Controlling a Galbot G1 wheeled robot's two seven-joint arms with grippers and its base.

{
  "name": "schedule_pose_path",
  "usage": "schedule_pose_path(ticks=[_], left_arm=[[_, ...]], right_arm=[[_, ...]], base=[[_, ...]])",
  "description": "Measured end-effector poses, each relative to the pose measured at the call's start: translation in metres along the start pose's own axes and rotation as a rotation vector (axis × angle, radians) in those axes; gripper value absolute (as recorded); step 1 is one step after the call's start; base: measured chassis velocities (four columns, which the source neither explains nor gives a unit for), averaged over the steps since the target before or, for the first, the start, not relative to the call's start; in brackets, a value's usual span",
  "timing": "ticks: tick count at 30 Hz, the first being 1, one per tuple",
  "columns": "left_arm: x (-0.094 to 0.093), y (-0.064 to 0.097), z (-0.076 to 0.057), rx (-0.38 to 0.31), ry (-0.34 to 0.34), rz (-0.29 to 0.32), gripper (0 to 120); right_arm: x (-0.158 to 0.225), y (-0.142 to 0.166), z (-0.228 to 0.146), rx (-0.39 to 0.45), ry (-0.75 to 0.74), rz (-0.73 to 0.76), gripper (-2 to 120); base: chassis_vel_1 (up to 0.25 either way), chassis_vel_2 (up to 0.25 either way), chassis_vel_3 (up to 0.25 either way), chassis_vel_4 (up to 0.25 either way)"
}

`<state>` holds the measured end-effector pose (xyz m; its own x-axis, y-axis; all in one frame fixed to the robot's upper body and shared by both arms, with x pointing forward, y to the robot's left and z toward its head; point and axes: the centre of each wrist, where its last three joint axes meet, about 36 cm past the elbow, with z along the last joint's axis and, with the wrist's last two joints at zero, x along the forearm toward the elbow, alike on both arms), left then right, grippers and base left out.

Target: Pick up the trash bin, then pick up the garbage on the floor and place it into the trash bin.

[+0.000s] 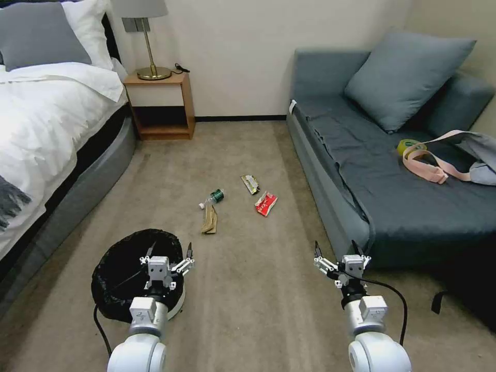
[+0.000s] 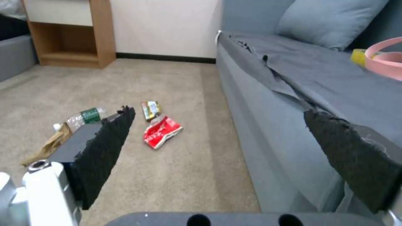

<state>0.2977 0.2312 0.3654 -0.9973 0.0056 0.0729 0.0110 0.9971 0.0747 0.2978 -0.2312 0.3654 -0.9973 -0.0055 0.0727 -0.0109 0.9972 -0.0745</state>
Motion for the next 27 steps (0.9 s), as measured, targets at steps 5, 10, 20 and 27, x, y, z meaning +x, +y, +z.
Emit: schedule_pose_path(ticks=[5, 10, 20, 27], left_arm=[[0.0, -0.002, -0.005, 0.031, 0.024, -0.044, 100], [0.002, -0.008, -0.023, 0.13, 0.105, -0.181, 100], [0.003, -0.007, -0.033, 0.167, 0.139, -0.233, 100], [-0.003, 0.063, -0.093, 0.149, 0.04, -0.372, 100]], right_arm=[[0.0, -0.002, 0.0, 0.005, 0.003, 0.009, 100], [-0.005, -0.035, -0.013, 0.085, 0.073, 0.197, 100], [-0.004, -0.058, -0.022, 0.133, 0.128, 0.336, 100], [0.008, -0.067, -0.067, 0.089, -0.003, 0.254, 100]], base=[[0.0, 0.0, 0.0, 0.0], [0.0, 0.0, 0.0, 0.0], [0.0, 0.0, 0.0, 0.0], [0.0, 0.0, 0.0, 0.0]])
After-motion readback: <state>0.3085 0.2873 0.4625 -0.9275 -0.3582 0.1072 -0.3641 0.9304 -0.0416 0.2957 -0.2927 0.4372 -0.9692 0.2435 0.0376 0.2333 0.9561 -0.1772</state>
